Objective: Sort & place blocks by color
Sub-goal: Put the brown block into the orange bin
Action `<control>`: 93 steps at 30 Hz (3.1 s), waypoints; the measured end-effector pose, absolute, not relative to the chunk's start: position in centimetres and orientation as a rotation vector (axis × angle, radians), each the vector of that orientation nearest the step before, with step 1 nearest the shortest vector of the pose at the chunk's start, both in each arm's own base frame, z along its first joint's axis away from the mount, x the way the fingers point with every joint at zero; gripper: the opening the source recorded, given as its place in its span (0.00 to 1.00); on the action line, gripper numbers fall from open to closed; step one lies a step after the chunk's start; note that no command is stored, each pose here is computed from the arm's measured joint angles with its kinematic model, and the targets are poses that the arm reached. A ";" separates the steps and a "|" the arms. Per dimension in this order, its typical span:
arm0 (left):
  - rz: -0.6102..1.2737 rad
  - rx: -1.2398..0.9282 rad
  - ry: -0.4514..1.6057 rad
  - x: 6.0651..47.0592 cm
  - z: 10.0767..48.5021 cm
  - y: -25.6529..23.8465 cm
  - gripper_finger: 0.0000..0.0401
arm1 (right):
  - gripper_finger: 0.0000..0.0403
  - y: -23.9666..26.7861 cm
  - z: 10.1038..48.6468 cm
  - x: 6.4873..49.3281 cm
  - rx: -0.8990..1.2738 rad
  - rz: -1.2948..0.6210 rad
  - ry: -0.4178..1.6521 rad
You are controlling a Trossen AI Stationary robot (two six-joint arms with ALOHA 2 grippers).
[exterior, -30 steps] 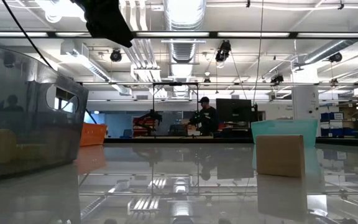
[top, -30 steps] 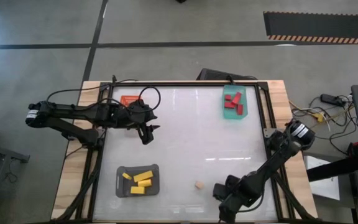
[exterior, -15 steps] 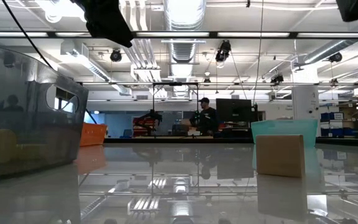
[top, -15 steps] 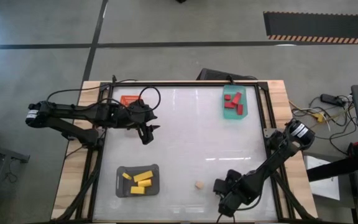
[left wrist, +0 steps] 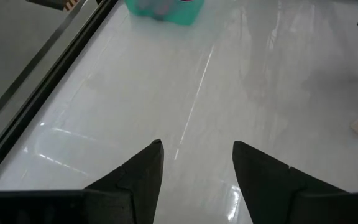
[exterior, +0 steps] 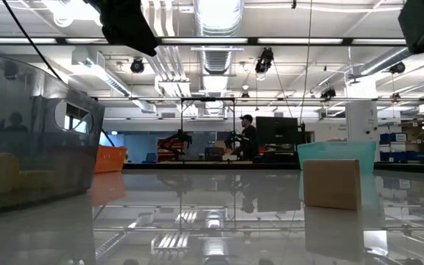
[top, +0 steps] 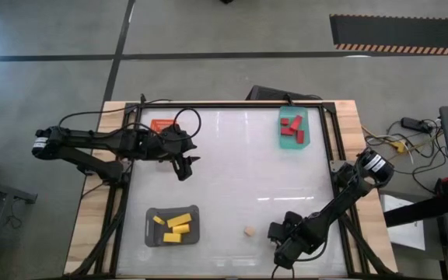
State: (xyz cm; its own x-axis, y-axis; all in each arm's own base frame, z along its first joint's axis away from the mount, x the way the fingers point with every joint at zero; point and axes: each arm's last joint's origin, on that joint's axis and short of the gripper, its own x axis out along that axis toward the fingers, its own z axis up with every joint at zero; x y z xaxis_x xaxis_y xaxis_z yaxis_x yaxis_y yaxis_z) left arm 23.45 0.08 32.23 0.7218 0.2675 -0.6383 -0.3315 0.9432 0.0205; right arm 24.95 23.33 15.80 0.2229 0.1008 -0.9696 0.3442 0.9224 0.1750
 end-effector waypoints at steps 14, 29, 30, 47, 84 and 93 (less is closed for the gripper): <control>0.332 -0.097 0.689 23.4 32.2 0.1 0.44 | 0.30 23.2 15.1 25.2 0.438 -0.145 1.316; 0.323 -0.107 0.658 23.6 32.6 0.1 0.44 | 0.30 20.5 18.8 24.9 0.491 -0.201 1.321; 0.319 -0.109 0.650 23.7 32.6 0.0 0.44 | 0.30 19.8 19.4 24.9 0.485 -0.223 1.295; 0.165 -0.188 0.411 25.0 34.8 -0.4 0.44 | 0.30 7.6 28.2 26.0 0.505 -0.310 0.714; 0.099 -0.344 -0.053 29.7 36.7 -0.5 0.44 | 0.30 1.0 34.0 29.0 0.327 -0.017 -0.060; 0.084 -0.401 -0.129 31.4 36.1 -0.4 0.44 | 0.30 1.0 33.9 29.0 0.331 0.003 -0.047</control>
State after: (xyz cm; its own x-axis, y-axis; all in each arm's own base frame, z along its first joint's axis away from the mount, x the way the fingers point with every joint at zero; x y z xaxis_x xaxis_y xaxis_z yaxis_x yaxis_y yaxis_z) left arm 31.43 -0.45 36.07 0.9883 0.1066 0.1086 -0.0556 0.9174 -0.3941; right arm 29.03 1.04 33.90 0.9989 -0.0049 0.0467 -0.0106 0.9456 0.3251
